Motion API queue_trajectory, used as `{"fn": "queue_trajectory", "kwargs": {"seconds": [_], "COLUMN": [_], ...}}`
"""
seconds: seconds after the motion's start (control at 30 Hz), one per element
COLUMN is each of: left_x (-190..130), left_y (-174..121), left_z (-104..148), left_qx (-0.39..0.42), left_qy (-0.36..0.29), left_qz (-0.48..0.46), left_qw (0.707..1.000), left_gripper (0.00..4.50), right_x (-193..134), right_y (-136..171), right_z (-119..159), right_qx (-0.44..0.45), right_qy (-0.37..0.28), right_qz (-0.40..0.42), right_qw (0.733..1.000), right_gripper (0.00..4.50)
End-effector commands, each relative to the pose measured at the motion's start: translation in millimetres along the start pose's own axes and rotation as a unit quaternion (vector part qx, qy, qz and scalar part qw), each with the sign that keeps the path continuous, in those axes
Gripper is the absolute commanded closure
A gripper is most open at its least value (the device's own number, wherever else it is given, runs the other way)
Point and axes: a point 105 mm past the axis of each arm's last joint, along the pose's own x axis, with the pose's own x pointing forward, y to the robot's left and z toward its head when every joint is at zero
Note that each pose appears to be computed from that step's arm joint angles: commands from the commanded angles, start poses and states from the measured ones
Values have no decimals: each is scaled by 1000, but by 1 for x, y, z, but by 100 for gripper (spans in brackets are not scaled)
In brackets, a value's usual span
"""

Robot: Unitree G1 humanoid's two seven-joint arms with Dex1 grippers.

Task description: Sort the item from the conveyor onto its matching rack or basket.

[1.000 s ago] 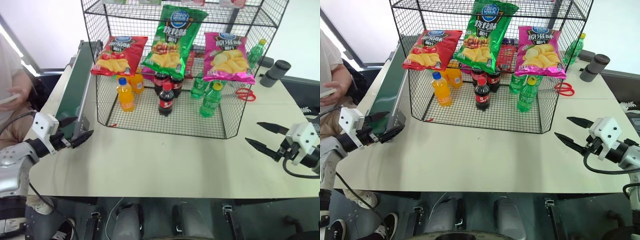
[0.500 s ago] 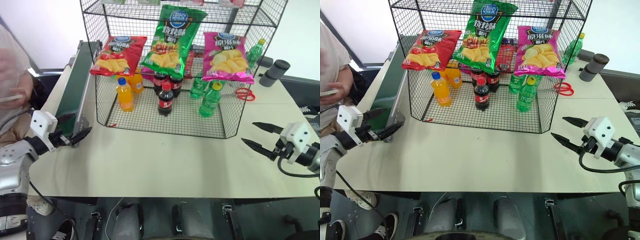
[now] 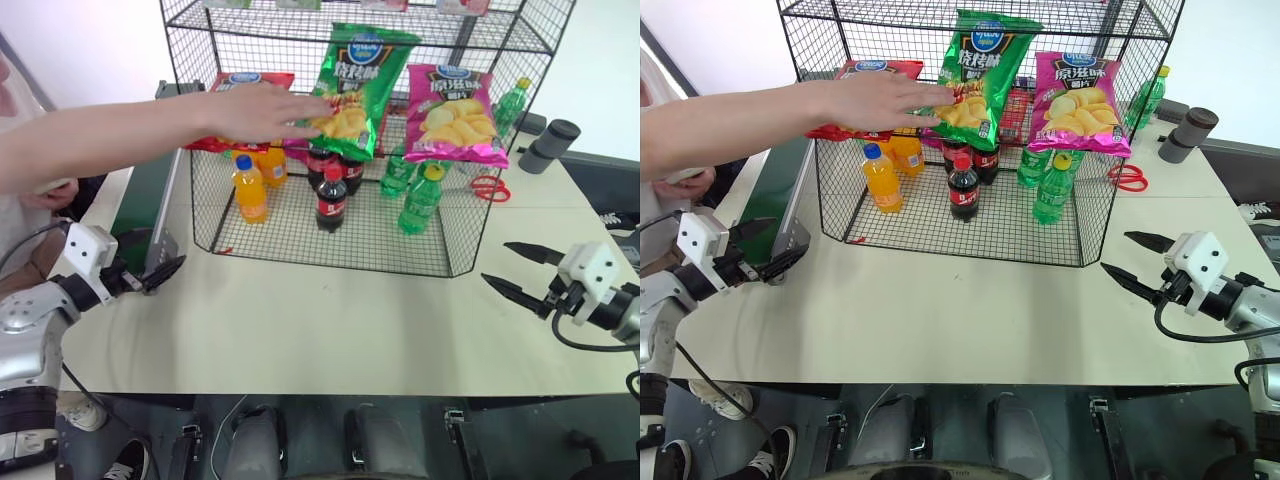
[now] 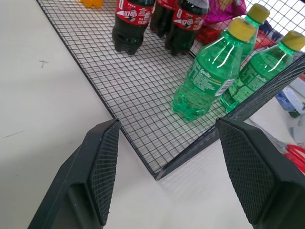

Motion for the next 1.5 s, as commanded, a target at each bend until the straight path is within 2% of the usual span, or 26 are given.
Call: {"fn": "queue_trajectory", "kwargs": {"seconds": [0.03, 1.1, 1.27, 1.5], "left_x": [2, 4, 1, 1], "left_y": [-1, -10, -13, -19], "left_z": [9, 10, 12, 13], "left_qx": [20, 17, -2, -16], "left_qy": [-10, -15, -18, -22], "left_qz": [-6, -28, -40, -57], "left_qw": [1000, 999, 999, 998], "left_gripper": [0, 0, 0, 0], "right_x": [0, 10, 9, 18], "right_y": [-6, -4, 2, 6], "right_z": [10, 8, 8, 13], "right_qx": [-16, -25, 69, 63], "right_qy": [-13, -10, -18, -27], "right_qz": [-8, -4, 33, 39], "right_qw": [1000, 1000, 997, 997], "right_gripper": [117, 117, 117, 117]}}
